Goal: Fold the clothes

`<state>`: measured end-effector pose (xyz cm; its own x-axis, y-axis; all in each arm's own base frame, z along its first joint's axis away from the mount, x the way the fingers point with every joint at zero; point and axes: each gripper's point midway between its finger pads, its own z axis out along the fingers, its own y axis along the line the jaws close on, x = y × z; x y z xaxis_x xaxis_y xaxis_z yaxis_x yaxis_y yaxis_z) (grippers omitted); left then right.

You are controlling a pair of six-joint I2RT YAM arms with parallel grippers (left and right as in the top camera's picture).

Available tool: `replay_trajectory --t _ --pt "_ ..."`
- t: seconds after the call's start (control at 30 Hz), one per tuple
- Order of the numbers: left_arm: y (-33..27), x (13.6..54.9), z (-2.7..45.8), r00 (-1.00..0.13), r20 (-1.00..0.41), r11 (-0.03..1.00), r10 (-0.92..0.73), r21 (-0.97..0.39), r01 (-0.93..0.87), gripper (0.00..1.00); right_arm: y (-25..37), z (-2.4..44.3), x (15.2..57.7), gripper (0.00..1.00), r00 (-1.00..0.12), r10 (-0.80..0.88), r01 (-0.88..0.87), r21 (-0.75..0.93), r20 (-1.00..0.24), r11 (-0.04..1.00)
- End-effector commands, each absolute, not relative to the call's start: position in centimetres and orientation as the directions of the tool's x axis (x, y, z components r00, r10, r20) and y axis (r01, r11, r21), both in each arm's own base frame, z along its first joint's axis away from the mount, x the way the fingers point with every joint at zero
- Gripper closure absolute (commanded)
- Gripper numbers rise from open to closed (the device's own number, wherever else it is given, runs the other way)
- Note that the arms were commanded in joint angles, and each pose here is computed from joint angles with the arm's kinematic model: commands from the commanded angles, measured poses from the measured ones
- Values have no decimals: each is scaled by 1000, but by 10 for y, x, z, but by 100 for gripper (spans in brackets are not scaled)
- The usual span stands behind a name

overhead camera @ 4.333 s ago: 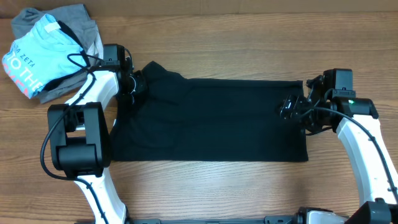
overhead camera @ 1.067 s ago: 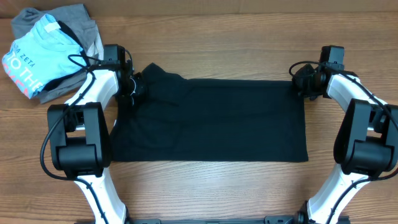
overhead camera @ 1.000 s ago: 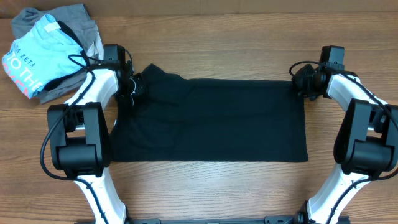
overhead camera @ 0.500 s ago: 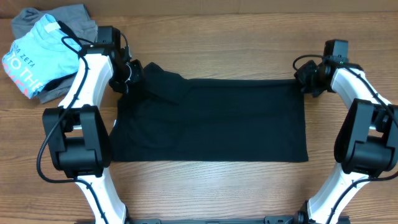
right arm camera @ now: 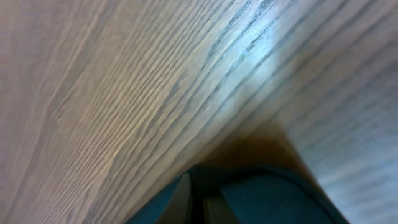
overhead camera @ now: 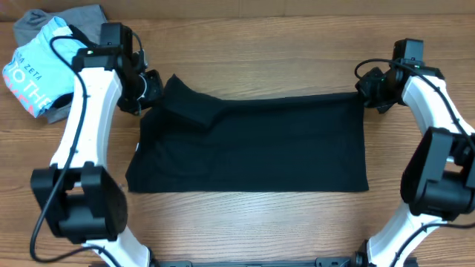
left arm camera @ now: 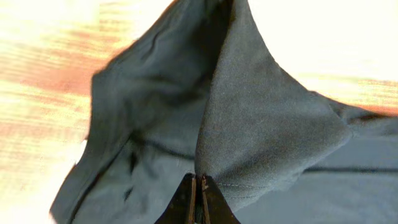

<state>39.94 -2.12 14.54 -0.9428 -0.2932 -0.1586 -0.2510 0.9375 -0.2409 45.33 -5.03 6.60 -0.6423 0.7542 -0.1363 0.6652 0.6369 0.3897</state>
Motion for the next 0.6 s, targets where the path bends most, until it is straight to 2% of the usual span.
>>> replay_trajectory --t 0.0,0.33,0.57 --pt "-17 386 172 -944 -193 952 -266 -208 -226 96 -55 103 455 96 -632 750 638 420 -194 646" --pt "-13 321 172 -963 18 956 -268 -122 -268 96 -47 98 419 96 -657 750 687 343 -83 640" --pt "2 297 170 -946 74 948 -315 -12 -317 95 -43 109 394 96 -659 751 709 303 -38 637"
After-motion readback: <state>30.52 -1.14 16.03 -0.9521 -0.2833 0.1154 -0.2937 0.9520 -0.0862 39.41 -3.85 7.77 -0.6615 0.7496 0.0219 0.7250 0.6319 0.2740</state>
